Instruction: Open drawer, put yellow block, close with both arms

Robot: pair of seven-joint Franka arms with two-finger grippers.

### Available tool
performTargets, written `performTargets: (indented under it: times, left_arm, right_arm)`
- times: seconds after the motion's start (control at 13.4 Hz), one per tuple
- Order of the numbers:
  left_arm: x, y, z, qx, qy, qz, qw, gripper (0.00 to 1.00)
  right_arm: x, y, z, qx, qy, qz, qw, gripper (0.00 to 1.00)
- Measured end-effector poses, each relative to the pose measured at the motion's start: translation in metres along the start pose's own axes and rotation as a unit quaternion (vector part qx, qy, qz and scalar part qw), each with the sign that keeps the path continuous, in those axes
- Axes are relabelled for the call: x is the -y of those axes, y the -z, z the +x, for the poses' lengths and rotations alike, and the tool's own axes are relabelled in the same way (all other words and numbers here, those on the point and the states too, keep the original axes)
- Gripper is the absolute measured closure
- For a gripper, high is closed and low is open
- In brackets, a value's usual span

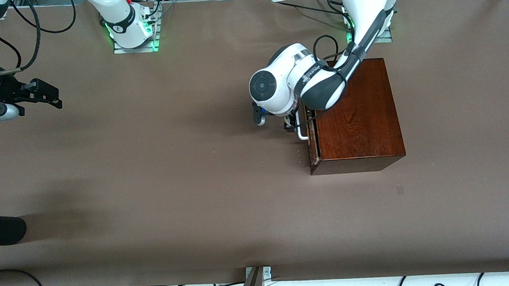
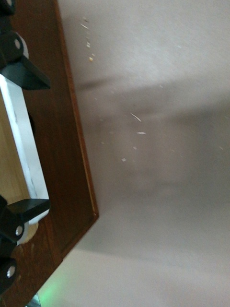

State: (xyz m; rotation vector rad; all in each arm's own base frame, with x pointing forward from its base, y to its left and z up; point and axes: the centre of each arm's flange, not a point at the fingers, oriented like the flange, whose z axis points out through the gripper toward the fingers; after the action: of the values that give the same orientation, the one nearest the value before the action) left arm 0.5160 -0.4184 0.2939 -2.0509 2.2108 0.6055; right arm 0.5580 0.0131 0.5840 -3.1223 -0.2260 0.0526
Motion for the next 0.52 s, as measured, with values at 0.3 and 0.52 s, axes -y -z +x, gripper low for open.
performTargets:
  times: [0.3,0.52]
  left_arm:
    - [0.002,0.001,-0.004,0.012,-0.001,0.010,1.000,0.00]
    - [0.006,0.042,-0.015,-0.017,0.030,0.034,0.999,0.00]
  right_arm:
    - [-0.001,0.001,0.002,-0.008,-0.001,-0.001,1.000,0.00]
    - [-0.004,-0.004,0.006,-0.009,-0.004,-0.002,1.000,0.00]
